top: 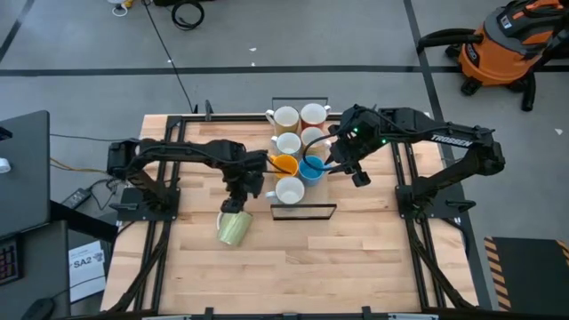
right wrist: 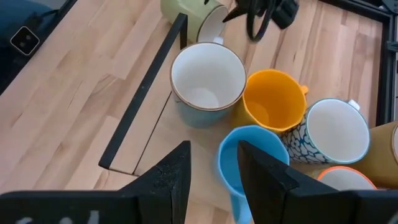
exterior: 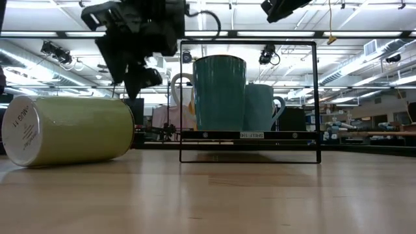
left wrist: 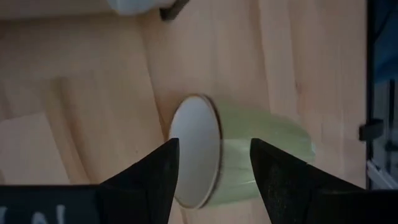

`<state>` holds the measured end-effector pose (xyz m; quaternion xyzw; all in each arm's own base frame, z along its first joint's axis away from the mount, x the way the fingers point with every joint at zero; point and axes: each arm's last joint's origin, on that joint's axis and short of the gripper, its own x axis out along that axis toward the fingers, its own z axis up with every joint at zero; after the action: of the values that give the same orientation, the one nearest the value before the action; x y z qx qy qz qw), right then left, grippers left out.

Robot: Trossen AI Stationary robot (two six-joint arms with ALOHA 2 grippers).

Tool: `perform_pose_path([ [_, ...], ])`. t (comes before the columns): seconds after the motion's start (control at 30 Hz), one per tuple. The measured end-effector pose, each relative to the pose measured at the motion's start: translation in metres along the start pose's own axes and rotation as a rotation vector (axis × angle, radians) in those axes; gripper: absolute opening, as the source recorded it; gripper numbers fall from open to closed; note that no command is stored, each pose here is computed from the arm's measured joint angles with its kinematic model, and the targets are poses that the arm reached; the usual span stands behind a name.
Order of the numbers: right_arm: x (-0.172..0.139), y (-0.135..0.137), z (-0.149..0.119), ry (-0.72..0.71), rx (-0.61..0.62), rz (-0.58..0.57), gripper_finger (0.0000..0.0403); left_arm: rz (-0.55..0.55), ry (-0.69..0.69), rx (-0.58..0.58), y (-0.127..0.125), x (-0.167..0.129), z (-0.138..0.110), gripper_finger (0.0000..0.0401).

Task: Place coffee mugs
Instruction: Put the green mug on the shelf

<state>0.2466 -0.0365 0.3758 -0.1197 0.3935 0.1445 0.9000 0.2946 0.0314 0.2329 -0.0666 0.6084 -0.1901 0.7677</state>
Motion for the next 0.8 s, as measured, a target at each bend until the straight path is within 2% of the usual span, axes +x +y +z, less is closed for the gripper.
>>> perform_pose_path([
  [0.37,0.0,0.0,0.0,0.002,0.001,0.002,0.0136,-0.074,0.128,-0.029,0.011,0.028,0.0,0.0203],
  [0.8,0.0,0.0,0.0,0.004,0.002,0.006,0.0136,-0.144,0.156,-0.041,0.009,0.03,-0.004,0.0203],
])
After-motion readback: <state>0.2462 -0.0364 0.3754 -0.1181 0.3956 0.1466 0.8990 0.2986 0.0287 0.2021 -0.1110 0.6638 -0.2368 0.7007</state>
